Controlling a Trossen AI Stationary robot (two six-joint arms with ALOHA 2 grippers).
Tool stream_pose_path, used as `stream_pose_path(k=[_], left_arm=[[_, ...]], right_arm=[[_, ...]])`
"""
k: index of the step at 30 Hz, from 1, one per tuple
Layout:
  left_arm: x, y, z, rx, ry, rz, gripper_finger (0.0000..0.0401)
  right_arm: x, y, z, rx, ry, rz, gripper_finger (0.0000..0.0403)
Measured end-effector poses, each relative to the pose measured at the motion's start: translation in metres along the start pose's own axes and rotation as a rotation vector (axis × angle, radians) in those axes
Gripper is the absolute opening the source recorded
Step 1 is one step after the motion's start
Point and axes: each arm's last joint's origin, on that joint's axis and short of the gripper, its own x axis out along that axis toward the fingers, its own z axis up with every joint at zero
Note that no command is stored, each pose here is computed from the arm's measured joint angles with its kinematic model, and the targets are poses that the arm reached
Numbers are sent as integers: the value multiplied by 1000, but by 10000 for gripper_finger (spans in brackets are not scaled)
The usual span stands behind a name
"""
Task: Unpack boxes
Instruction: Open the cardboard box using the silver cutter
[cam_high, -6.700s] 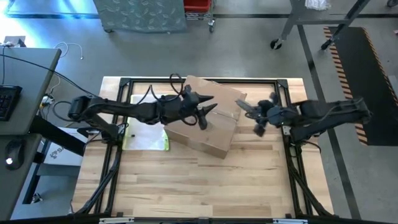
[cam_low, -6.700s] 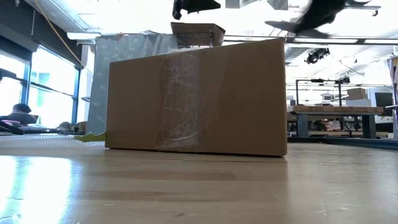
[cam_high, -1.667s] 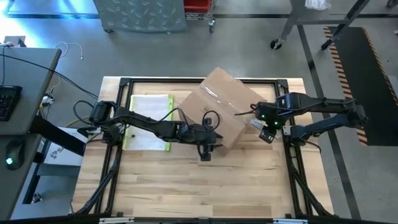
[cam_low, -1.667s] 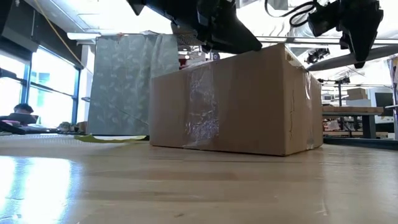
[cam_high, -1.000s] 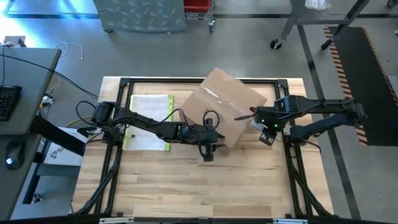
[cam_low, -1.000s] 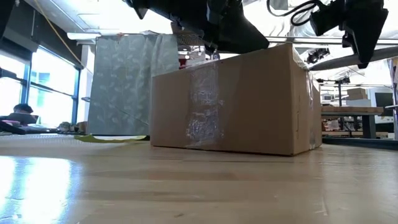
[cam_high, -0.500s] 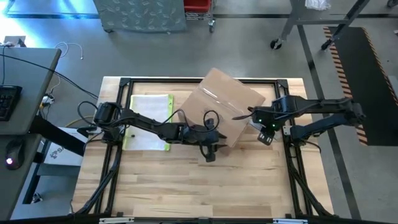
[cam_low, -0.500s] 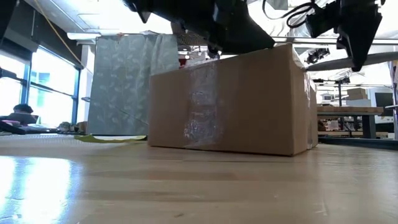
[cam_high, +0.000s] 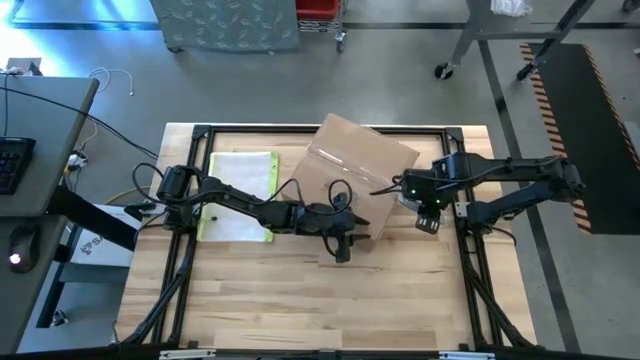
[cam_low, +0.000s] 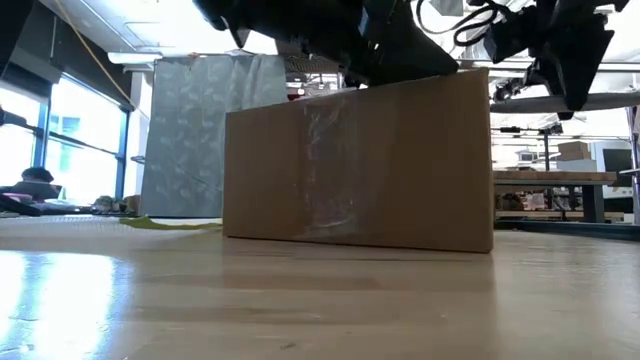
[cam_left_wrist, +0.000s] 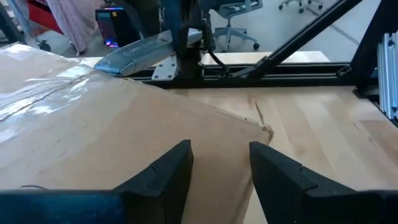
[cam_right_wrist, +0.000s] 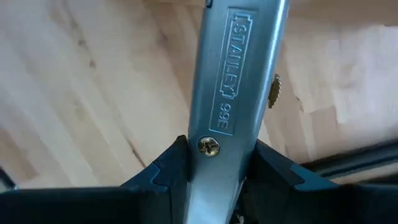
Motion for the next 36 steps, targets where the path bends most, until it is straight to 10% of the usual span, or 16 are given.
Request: stream_pose_path(k=[36], left_arm=[[1,38,4,-66,-8,228,145]], right_arm=[[-10,5,-21,-35,97,242,112]])
